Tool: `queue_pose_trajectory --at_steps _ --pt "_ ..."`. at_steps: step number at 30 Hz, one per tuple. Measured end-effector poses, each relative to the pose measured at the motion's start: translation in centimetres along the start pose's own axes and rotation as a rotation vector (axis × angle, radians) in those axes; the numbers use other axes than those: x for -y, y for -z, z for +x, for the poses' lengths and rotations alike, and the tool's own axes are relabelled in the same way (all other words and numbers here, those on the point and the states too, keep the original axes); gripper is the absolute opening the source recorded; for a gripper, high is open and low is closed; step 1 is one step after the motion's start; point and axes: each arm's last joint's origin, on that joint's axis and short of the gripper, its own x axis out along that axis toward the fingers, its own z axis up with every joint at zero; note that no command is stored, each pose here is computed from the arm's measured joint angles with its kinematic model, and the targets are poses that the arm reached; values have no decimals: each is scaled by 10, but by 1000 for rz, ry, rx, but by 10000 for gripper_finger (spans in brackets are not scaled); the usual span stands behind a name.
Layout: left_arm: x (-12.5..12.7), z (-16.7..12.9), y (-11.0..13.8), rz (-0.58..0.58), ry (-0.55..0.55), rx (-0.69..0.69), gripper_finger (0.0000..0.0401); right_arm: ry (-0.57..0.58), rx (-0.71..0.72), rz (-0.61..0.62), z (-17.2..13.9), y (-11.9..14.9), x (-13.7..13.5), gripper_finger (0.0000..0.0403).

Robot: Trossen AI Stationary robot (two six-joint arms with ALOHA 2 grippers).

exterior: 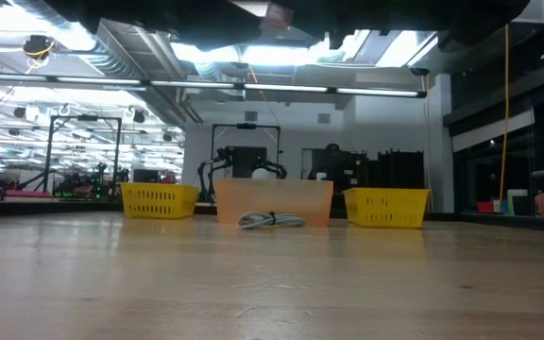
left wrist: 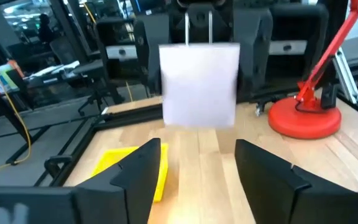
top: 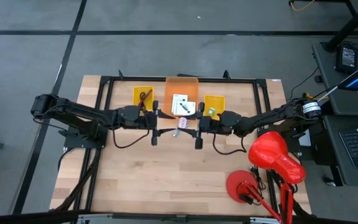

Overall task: Pick and place items into bin
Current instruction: Put the pink charger adapter into the right yellow bin

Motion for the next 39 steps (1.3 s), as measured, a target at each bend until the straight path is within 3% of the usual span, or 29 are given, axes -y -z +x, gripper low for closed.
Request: queue_pose_trajectory --at_steps 11,21,24,32,39 --pt "0 -3 3 -37 12 -48 99 22 -75 44 0 7 0 169" --pt "3 -3 3 -38 23 -52 30 32 -113 48 -1 10 0 169" --pt "3 -3 3 -24 23 -49 8 89 -126 15 -1 11 1 169" --pt "4 -4 6 -6 31 -88 1 308 -243 -35 -5 17 9 169" --pt "4 -4 7 5 34 -97 1 395 -378 21 -15 35 30 169"
